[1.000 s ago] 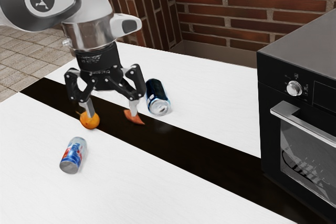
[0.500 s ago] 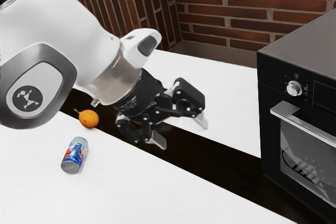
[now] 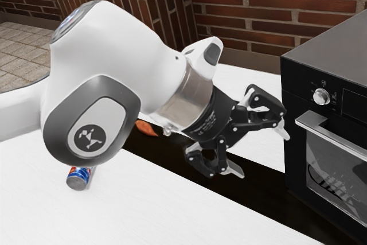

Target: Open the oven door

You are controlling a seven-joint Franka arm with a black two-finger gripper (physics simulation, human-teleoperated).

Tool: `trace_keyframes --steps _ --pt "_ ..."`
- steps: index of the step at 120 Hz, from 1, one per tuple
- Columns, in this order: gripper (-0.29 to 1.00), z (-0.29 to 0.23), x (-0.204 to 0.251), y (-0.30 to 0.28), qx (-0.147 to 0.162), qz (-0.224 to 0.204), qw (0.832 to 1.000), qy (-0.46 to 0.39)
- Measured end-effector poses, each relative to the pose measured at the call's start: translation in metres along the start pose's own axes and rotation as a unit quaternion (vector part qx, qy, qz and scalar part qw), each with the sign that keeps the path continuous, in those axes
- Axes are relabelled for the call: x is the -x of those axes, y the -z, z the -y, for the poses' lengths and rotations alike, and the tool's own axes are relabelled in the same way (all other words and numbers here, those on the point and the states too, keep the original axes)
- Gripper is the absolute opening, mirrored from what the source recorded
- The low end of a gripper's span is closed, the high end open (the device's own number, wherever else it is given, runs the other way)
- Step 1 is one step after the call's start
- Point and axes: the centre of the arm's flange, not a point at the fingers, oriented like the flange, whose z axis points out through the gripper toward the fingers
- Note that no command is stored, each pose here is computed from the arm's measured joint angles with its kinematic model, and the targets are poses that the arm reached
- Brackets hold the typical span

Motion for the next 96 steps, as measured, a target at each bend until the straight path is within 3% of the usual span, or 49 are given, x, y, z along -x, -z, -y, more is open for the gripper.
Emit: trace_keyframes --steps 19,42,57,96 --pt "0.59 0.0 0.017 -0.004 -0.017 -0.011 1.0 0.004" --pt "0.46 -0.006 0.021 0.002 -0.014 -0.017 0.999 0.026" --pt "0.42 -0.027 0.02 0.005 -0.001 -0.021 0.999 0.03" --pt "0.39 -0.042 0.021 -0.02 -0.011 -0.019 0.999 0.032"
